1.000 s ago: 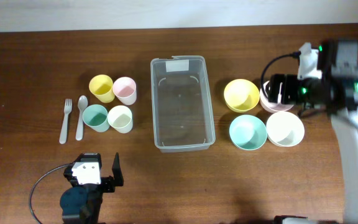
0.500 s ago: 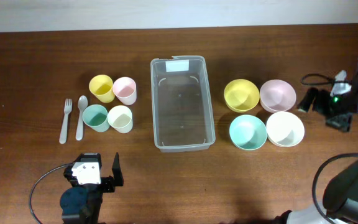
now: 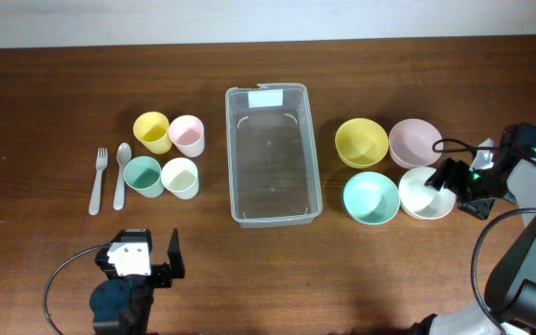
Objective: Pack container
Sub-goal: 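Reach the right gripper to the white bowl and grasp its rim, then carry the white bowl left and drop it into the container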
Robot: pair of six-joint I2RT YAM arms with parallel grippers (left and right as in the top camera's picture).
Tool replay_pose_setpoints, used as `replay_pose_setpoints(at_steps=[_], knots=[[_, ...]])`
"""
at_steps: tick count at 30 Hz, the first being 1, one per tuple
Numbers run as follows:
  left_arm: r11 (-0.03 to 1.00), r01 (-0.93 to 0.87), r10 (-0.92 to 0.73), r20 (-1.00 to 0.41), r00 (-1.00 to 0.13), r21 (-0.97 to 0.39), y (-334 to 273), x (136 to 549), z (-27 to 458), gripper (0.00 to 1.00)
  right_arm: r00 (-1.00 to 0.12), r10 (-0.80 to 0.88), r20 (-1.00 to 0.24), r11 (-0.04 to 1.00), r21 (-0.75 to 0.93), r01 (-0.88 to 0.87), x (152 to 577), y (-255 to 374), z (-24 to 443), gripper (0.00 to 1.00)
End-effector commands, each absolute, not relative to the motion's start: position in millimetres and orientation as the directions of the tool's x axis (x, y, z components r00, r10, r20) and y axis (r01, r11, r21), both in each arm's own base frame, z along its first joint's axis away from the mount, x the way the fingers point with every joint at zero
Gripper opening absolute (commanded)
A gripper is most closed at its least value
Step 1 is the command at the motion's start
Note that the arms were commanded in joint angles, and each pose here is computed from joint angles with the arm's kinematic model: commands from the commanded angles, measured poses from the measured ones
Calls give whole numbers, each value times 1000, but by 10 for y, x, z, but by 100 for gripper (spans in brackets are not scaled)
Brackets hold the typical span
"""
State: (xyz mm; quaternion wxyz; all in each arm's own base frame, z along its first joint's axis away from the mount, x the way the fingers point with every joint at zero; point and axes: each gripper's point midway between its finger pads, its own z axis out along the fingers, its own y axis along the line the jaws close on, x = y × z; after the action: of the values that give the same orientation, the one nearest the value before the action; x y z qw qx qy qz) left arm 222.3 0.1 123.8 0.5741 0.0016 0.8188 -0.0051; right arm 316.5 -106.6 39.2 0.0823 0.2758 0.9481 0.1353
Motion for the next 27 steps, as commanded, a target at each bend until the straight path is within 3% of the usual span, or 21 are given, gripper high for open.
replay_pose_setpoints(at_steps=[1, 10, 14, 17, 22, 25, 27], knots=[[1000, 25, 6, -942, -337, -2, -26, 2225, 1235, 100, -801, 597, -49, 771, 311, 556, 3107, -1033, 262, 86], [1000, 25, 6, -942, -337, -2, -26, 2225, 1235, 100, -738, 674, -35, 708, 316, 631, 2989, -1024, -4, 61], [1000, 25, 6, -942, -337, -2, -26, 2225, 1235, 100, -694, 720, -21, 663, 317, 678, 2908, -1158, -14, 26], [1000, 25, 6, -942, -337, -2, -26, 2225, 1235, 100, -649, 761, 2, 615, 317, 722, 2791, -1294, -8, 19], [1000, 25, 6, -942, -337, -2, -26, 2225, 1235, 100, -580, 814, 26, 513, 436, 739, 2735, -1369, 229, 17], [1000, 25, 6, -942, -337, -2, -26, 2225, 1235, 100, -596, 802, -26, 506, 561, 656, 2866, -1312, 538, 4], [1000, 25, 6, -942, -337, -2, -26, 2225, 1235, 100, -600, 797, -72, 522, 583, 623, 2903, -1288, 739, 4]])
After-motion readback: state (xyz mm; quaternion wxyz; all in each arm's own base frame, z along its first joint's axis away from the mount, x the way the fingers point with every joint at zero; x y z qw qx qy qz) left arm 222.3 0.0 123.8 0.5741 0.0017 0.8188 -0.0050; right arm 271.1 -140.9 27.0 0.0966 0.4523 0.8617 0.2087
